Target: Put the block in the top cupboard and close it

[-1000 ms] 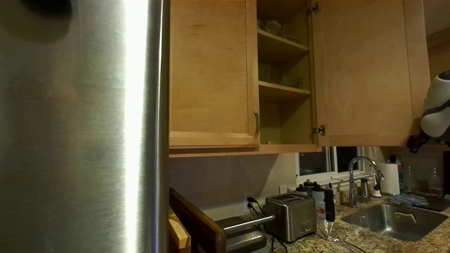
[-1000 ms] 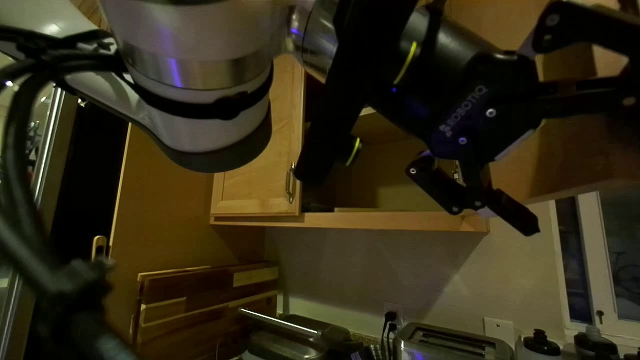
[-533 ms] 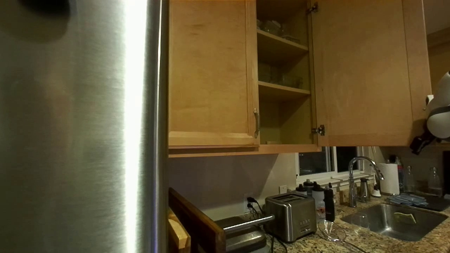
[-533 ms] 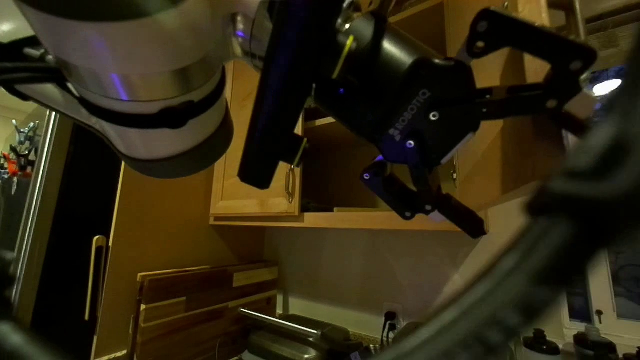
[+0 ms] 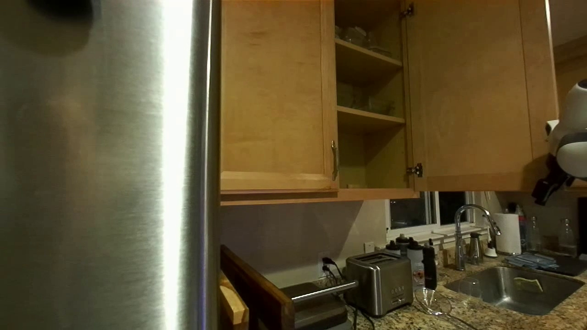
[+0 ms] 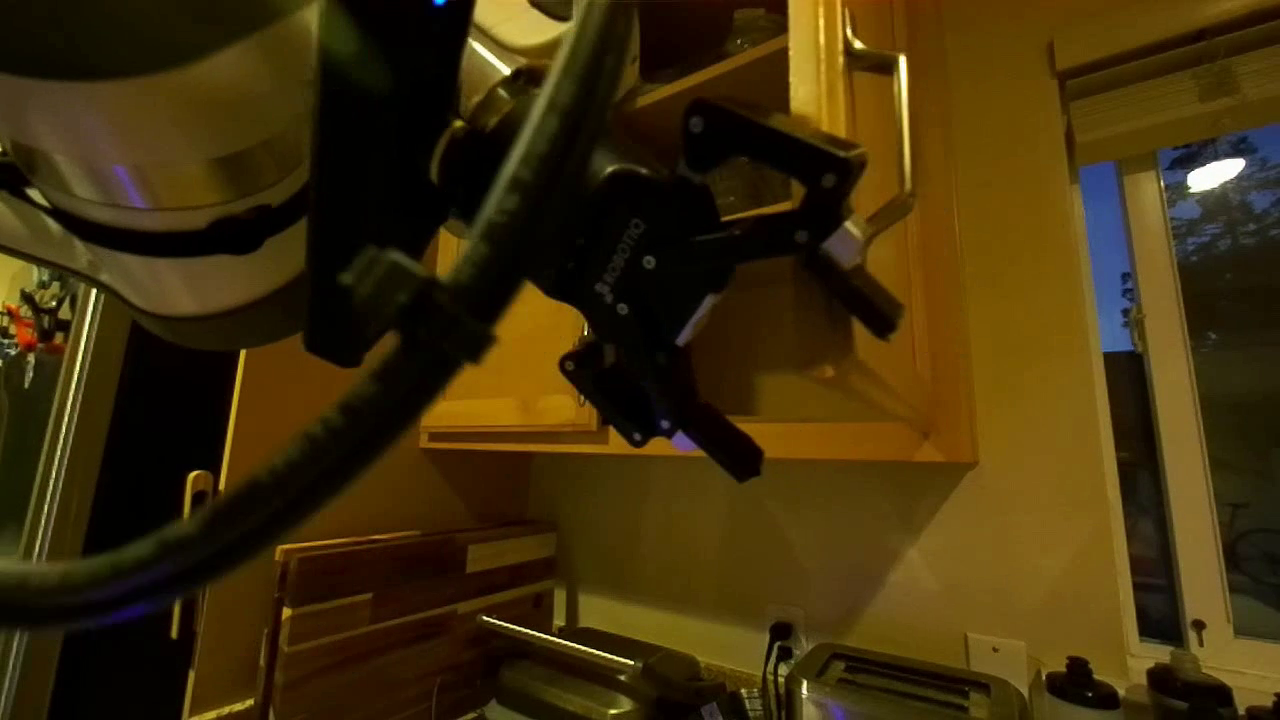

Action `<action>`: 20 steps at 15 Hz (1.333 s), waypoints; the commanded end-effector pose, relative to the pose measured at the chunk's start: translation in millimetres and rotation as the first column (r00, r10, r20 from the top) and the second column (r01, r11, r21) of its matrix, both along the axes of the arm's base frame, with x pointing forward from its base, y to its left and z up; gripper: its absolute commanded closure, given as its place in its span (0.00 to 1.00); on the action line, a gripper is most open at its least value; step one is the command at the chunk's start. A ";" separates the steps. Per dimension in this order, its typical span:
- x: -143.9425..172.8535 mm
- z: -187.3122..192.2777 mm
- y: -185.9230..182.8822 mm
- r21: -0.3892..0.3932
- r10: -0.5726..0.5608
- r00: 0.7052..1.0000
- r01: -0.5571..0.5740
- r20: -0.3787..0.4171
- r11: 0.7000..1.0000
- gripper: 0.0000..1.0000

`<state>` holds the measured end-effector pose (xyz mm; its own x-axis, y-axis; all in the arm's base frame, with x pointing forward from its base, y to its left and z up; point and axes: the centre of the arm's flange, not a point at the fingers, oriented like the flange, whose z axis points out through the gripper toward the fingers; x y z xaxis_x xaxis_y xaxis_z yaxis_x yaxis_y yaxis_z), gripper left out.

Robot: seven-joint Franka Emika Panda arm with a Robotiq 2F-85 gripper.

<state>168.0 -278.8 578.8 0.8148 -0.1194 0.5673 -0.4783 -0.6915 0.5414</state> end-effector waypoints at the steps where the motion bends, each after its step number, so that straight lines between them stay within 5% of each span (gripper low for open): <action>1: 31.8 21.1 74.7 -0.029 0.150 0.987 -0.152 -0.052 0.988 0.00; 5: 38.7 24.5 129.9 0.001 0.219 0.965 -0.221 -0.147 0.975 0.00; 8: 47.4 26.8 166.5 -0.016 0.335 0.924 -0.344 -0.186 0.939 0.00; 14: 69.1 16.3 190.5 0.021 0.611 0.767 -0.620 -0.199 0.785 0.00; 20: 83.8 -3.8 157.8 0.230 0.797 0.575 -0.763 -0.183 0.604 0.00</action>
<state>245.9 -103.3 578.3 0.7601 0.5271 0.3800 0.2918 -0.7994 0.5252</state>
